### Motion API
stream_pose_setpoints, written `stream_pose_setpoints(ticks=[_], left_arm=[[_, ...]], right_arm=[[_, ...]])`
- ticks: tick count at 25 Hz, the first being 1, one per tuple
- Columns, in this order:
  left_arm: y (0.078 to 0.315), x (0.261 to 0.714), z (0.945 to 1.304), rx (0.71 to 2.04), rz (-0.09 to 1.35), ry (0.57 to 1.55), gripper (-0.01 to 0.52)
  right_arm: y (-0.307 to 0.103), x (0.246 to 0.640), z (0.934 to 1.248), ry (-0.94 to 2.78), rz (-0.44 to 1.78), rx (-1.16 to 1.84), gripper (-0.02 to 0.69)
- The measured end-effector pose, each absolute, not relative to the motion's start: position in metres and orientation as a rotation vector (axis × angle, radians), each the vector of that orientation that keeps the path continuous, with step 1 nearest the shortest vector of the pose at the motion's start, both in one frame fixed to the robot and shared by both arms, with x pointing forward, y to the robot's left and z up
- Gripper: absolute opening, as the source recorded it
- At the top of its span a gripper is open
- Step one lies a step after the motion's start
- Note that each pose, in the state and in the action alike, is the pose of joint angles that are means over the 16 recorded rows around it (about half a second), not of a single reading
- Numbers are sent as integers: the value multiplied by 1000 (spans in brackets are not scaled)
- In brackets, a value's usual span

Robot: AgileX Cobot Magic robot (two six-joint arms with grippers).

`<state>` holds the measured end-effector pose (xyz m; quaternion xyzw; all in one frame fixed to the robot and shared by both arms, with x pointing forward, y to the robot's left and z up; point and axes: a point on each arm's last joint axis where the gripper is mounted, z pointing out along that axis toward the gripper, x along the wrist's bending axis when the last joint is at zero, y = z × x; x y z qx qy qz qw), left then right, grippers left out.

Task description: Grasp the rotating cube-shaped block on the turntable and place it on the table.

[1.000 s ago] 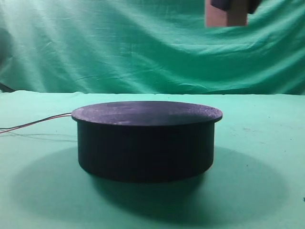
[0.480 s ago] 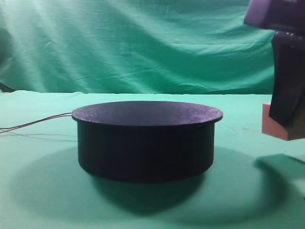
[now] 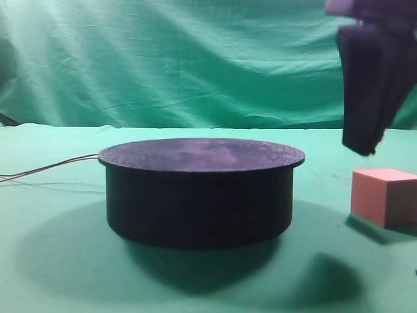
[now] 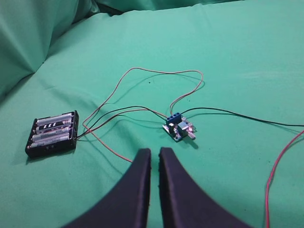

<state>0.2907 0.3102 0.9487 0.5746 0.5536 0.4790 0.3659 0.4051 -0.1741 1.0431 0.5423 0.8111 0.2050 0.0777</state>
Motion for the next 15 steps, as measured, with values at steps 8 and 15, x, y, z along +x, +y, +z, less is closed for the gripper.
stream_pose_setpoints(ticks=[8,15], left_arm=[[310,291,949,1477,1231,1423,0],[310,291,949,1477,1231,1423,0]], right_arm=[[-200,370,1073,2404,750,1526,16],[-211,357,1074,2408,781,1417,0]])
